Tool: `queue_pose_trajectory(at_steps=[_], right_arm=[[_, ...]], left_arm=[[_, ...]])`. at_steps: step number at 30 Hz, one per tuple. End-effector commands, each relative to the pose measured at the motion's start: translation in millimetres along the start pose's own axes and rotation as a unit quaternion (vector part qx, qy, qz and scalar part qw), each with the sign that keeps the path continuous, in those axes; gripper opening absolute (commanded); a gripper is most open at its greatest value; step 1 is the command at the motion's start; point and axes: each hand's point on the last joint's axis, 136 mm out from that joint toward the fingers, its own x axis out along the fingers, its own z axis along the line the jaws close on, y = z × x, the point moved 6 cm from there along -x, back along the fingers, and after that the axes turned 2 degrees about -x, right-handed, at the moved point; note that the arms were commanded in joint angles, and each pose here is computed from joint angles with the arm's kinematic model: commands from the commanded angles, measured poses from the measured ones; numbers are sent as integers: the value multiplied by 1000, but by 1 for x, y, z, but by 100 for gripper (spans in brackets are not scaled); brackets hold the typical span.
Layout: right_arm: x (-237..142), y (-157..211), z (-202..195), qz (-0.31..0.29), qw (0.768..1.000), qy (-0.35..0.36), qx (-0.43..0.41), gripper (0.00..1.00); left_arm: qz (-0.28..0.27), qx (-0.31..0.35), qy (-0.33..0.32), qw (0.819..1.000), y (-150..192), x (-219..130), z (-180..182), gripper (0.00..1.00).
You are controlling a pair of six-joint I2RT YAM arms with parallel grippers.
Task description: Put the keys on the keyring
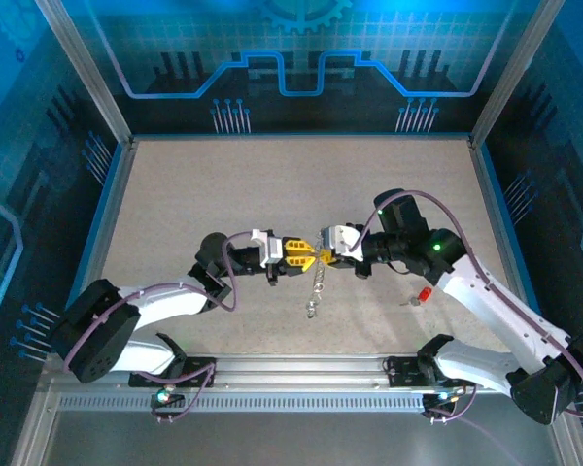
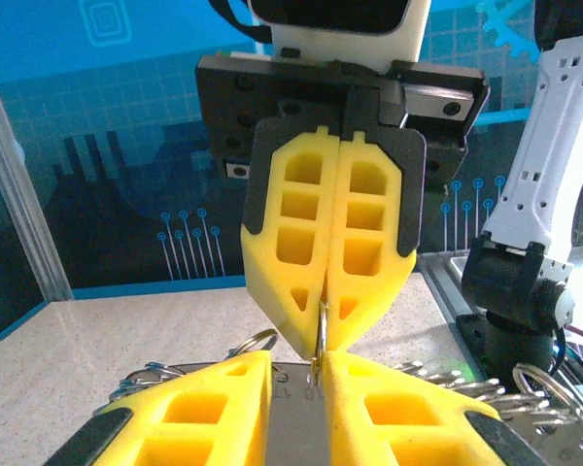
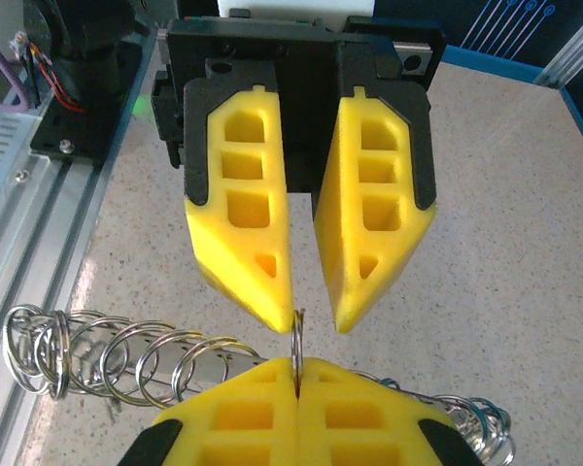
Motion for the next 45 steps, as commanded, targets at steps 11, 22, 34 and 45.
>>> queue_pose_trajectory(at_steps=[11, 22, 34, 45], right_arm=[[1, -13, -7, 46, 998, -7, -41, 0], [15, -12, 1, 95, 992, -16, -82, 0], [12, -19, 1, 92, 992, -7, -84, 0], [14, -19, 0, 90, 993, -5, -75, 0]], left_arm=[[61, 6, 9, 998, -4, 3, -3, 26], [78, 15, 15, 997, -6, 3, -5, 25], [129, 34, 13, 991, 3, 5, -10, 16], [159, 62, -5, 985, 6, 7, -11, 8]])
